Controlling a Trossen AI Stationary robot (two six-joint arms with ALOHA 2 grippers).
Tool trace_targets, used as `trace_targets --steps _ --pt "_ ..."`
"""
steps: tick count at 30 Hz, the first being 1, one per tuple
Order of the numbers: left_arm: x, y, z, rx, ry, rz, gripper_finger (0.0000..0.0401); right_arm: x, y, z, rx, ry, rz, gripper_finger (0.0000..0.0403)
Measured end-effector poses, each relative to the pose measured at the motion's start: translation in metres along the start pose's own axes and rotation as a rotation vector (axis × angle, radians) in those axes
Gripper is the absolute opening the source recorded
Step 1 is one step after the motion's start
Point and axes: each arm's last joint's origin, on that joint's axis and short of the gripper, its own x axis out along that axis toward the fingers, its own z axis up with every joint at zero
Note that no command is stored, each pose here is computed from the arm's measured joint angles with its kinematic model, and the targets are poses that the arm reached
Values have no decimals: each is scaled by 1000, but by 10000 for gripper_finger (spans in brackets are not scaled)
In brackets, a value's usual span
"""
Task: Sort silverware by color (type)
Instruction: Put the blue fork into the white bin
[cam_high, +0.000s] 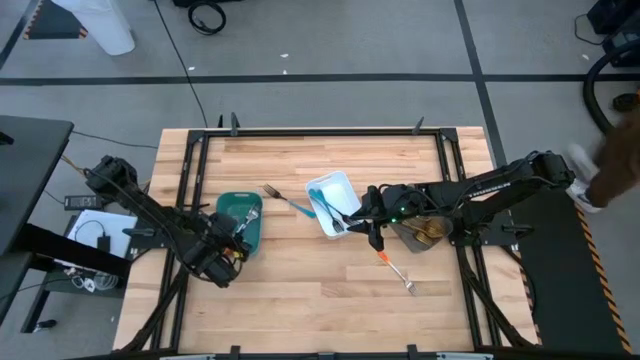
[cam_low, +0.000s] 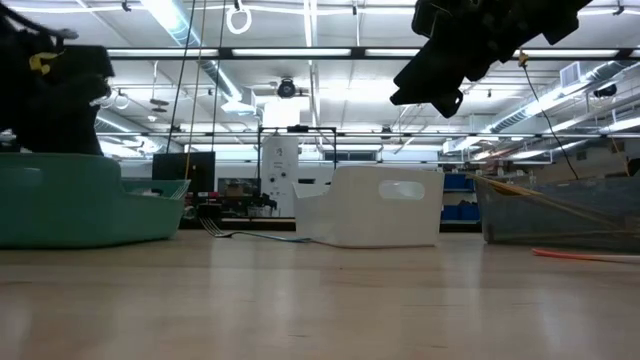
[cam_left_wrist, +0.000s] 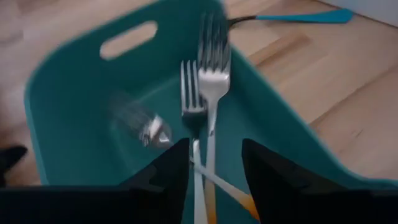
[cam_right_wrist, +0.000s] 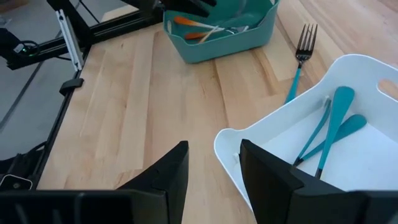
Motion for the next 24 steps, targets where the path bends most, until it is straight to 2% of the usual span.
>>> trace_targets --steps 8,14,24 --pt "-9 -20 26 122 31 -24 144 0 -1 0 0 -9 -25 150" --pt "4 -34 44 189 96 -97 144 0 -1 0 0 -16 -46 150" --pt "28 -43 74 310 80 -177 144 0 5 -2 3 -23 -61 143"
